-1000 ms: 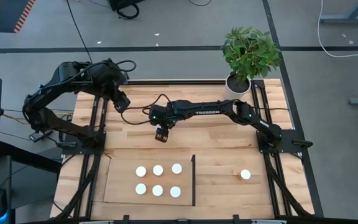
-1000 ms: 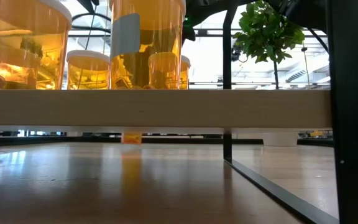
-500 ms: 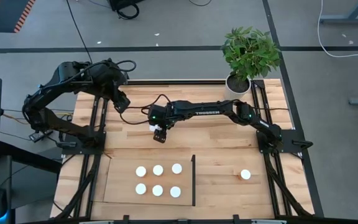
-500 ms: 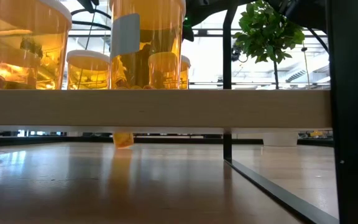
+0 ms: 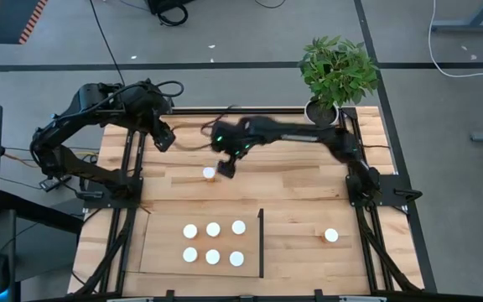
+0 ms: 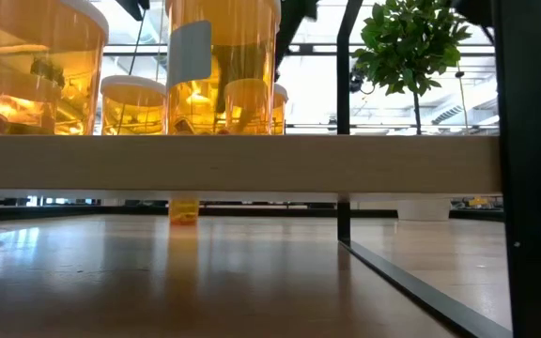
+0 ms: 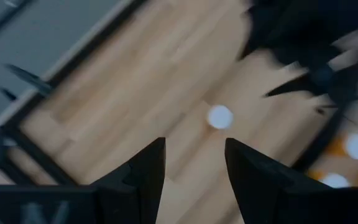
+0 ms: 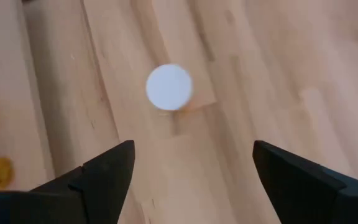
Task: Pick and place medicine bottles onto shelf by color
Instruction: Put the orange pill bottle on the shelf
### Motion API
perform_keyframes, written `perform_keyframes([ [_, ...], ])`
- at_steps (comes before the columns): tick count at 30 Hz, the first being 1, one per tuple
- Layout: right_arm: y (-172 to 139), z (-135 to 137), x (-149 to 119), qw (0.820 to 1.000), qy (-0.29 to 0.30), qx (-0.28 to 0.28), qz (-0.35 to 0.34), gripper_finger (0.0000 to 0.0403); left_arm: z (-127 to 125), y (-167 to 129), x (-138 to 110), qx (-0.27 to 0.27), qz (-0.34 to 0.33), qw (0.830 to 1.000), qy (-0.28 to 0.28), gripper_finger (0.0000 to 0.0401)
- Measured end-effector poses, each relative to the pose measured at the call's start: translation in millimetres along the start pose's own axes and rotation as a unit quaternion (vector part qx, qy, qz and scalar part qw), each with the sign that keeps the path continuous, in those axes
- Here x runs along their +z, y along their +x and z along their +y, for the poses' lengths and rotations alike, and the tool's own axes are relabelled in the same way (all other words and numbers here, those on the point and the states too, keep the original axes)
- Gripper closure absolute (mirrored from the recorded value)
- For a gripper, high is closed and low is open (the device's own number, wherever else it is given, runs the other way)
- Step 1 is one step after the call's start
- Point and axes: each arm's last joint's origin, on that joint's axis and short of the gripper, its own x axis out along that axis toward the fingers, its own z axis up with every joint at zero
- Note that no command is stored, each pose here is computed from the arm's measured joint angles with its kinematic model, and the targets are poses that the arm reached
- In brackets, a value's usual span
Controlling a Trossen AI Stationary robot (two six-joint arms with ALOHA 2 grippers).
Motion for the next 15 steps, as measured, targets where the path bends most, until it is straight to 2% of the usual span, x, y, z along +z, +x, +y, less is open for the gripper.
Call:
perform_keyframes([
  [5,-53.2,-3.3,-2.1,0.999,-0.001,-0.021,-0.03,0.007,1.2,5.6,-0.6,0.054,-0.009,0.998,0.023,0.0214],
  [10,-101.0,-4.2,-13.9,0.998,-0.003,-0.047,-0.039,0.007,-1.0,37.3,-7.6,0.075,0.041,0.996,0.031,0.0186],
  [12,-121.7,-5.6,-19.9,0.997,0.002,-0.06,-0.046,0.007,-4.9,56.6,-10.1,0.069,0.054,0.995,0.039,0.0172],
  [15,-156.1,-7.1,-29.3,0.994,0.012,-0.081,-0.073,0.007,-16.6,84.9,-9.1,0.011,0.039,0.998,0.054,0.0151],
])
